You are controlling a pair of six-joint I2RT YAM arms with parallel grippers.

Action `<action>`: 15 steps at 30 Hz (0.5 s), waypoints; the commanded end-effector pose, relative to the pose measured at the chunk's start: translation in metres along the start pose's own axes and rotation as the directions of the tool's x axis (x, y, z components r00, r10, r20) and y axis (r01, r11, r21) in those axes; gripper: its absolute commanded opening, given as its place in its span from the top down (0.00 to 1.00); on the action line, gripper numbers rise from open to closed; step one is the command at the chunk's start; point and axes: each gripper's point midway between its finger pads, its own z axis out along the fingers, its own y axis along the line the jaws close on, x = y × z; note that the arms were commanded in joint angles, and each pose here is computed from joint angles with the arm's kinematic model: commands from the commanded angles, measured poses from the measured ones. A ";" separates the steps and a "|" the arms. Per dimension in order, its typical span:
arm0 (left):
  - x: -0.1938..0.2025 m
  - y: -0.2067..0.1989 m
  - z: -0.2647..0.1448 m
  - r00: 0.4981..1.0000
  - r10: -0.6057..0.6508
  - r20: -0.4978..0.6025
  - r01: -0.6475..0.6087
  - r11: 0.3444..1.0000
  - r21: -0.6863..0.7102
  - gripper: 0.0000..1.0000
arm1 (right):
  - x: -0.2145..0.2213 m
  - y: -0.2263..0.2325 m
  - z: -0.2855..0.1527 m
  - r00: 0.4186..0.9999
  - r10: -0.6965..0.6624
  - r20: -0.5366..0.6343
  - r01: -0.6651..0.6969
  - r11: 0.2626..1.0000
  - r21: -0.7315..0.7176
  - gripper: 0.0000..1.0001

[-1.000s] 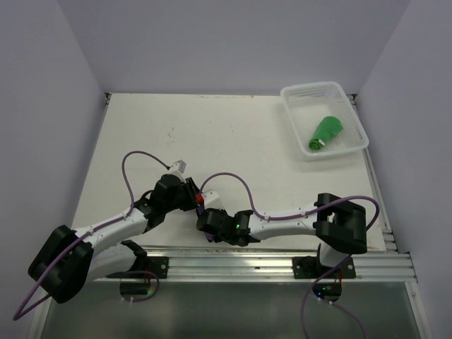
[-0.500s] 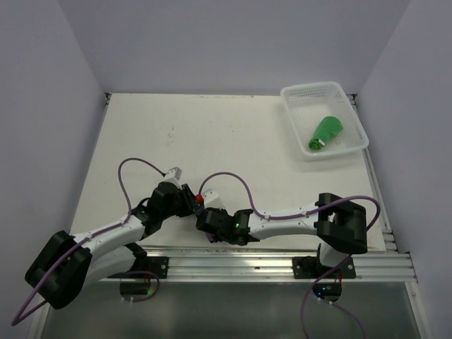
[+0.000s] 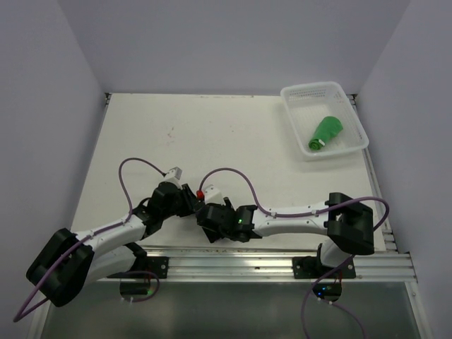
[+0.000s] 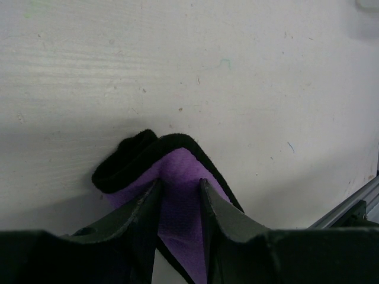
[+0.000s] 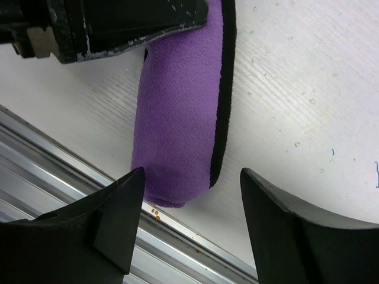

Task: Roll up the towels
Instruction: Roll the towel

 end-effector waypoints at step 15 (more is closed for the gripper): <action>0.013 0.018 -0.001 0.999 0.020 -0.037 -0.022 0.998 -0.054 0.64 | -0.033 0.009 0.036 0.999 0.000 0.034 -0.001 0.999 0.033 0.30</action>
